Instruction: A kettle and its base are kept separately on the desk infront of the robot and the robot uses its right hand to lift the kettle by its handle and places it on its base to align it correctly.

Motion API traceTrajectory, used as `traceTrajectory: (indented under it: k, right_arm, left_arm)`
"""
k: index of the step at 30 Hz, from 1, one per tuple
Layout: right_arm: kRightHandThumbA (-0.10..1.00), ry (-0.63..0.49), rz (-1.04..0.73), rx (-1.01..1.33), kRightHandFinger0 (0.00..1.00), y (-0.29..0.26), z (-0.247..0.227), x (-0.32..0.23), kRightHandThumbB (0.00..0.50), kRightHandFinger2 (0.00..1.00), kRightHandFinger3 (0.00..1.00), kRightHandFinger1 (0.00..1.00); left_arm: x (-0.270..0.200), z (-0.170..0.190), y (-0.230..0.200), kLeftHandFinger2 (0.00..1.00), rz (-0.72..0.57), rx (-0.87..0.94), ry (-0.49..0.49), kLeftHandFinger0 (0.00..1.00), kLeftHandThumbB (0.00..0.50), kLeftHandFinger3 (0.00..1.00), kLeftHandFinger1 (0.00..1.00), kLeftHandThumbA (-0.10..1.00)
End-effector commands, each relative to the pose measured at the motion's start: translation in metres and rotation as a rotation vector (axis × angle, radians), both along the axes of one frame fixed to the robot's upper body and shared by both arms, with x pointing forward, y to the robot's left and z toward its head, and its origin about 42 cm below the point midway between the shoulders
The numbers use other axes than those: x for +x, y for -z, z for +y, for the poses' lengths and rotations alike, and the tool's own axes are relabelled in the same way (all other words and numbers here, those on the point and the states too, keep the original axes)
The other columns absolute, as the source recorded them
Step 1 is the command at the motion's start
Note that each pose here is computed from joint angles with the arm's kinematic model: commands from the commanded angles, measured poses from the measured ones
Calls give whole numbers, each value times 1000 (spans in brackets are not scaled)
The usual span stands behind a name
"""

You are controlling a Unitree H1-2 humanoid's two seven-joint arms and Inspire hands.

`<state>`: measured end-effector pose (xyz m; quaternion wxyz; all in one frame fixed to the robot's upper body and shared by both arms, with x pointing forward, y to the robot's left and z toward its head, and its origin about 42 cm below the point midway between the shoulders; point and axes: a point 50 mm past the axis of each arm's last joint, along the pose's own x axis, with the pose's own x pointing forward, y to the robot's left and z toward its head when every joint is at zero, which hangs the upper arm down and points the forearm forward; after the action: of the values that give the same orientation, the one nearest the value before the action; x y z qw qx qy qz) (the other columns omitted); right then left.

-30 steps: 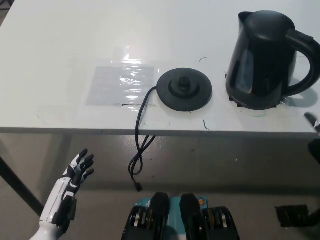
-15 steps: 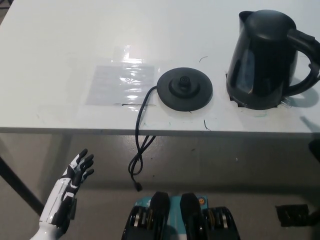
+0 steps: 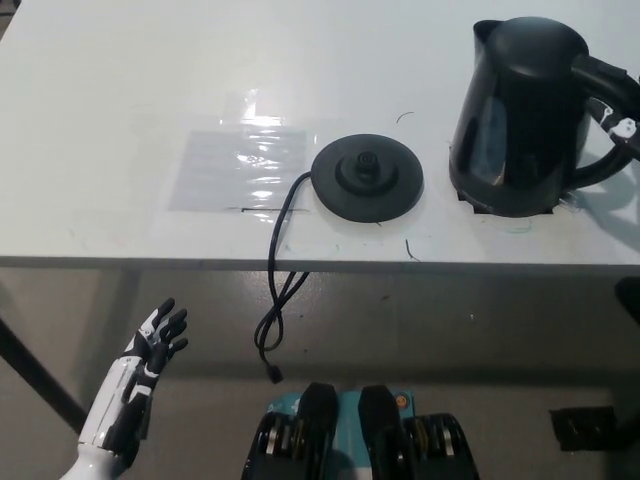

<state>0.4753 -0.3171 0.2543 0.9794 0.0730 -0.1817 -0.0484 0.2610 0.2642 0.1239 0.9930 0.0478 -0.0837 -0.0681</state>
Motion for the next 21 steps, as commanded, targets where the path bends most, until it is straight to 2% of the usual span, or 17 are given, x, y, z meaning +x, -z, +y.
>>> traceTrajectory:
  k: [1,5,9,13,18,19,21]
  right_arm:
    - [1000,-53,-7,-13,1000,-15,3,17,264,1000,1000,1000]
    - [1000,-42,11,-16,1000,-8,-3,21,279,1000,1000,1000]
    - [985,-33,24,-8,1000,-2,-10,23,300,1000,1000,1000]
    - [954,-29,32,9,1000,0,-15,23,293,1000,1000,1000]
    - [950,-19,51,0,1000,5,-18,25,310,1000,1000,1000]
    - [948,-20,49,-5,1000,4,-18,25,335,1000,1000,1000]
    - [942,-20,40,-2,1000,3,-17,25,330,1000,1000,1000]
  left_arm:
    - [0,7,-10,1000,-60,11,9,1000,157,1000,1000,896]
    - [0,7,-11,1000,-58,15,5,1000,175,1000,1000,900]
    - [0,8,-11,1000,-57,12,6,1000,174,1000,1000,903]
    - [1,8,-12,1000,-56,15,7,1000,176,1000,1000,907]
    - [1,8,-12,1000,-57,12,7,1000,180,1000,1000,917]
    - [1,8,-12,1000,-57,13,7,1000,180,1000,1000,913]
    - [1,9,-13,1000,-55,20,1,1000,185,1000,1000,920]
